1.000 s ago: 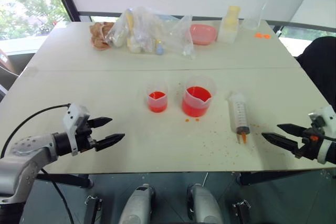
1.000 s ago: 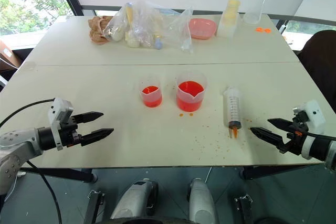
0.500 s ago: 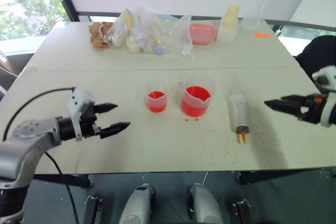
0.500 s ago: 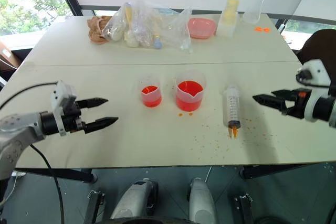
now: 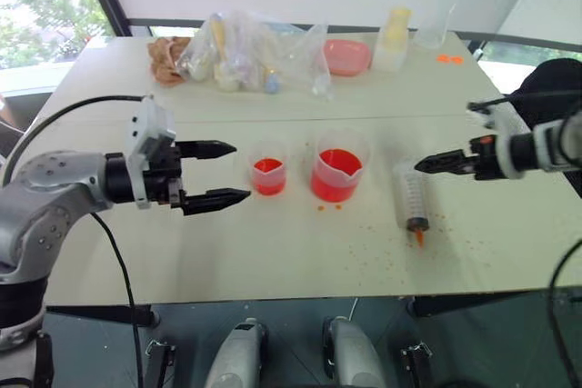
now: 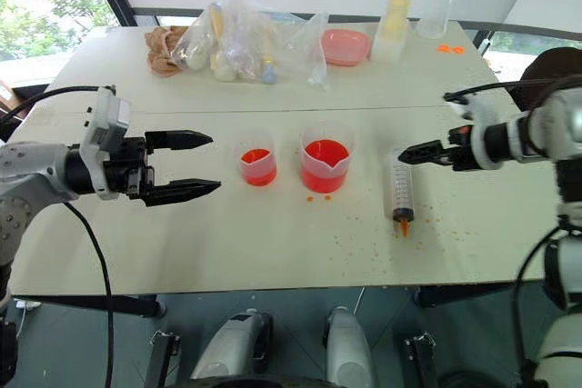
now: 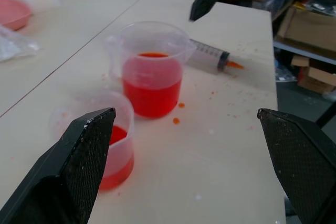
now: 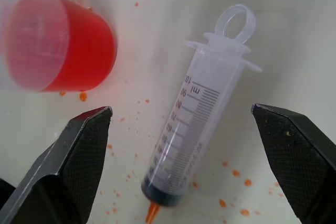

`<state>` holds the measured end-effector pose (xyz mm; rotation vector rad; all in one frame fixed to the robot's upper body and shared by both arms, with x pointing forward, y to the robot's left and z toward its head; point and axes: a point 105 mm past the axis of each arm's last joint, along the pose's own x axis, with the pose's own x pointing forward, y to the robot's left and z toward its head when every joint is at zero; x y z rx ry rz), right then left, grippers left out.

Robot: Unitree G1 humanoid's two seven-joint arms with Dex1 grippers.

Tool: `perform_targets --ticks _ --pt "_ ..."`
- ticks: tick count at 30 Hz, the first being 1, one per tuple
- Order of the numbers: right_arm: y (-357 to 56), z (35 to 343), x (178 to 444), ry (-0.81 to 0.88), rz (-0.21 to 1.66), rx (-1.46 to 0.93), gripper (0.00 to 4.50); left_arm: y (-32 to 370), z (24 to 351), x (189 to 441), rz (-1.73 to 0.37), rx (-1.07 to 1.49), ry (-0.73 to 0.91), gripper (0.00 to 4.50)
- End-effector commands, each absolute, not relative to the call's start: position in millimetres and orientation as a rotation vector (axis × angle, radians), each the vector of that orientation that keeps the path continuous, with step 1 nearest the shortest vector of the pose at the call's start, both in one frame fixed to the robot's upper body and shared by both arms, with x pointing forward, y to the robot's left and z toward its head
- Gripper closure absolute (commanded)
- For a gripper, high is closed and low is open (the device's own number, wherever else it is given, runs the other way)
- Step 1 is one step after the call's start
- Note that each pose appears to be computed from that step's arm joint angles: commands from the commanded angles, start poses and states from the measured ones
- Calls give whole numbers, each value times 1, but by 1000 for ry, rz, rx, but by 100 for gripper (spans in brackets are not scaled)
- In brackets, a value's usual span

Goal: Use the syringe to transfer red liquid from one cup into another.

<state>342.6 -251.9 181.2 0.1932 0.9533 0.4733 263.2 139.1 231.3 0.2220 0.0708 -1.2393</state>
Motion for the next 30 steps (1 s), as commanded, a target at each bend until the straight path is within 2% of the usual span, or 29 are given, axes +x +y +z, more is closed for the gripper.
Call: perform_targets --ticks 1,9,12,15,17,20,24,27,30 --pt "-252 178 349 977 478 165 5 131 230 260 -1262 254 45 0" --pt "-247 145 363 1105 462 77 5 124 209 258 -1247 267 59 0" --pt "-249 134 364 1132 457 41 84 122 203 257 -1235 273 62 0" --pt "-253 131 367 1120 436 47 238 122 197 258 -1220 290 74 0" --pt "-253 131 368 1114 428 70 305 122 195 258 -1218 288 78 0" --pt "-250 136 369 1091 440 103 309 123 195 260 -1211 283 78 0" --pt "-242 192 384 862 520 167 309 128 200 265 -1180 280 65 0" --pt "-233 285 394 479 615 143 309 139 219 274 -1136 235 16 0" --pt "-212 379 381 -12 682 21 309 149 243 287 -1118 200 -46 0"
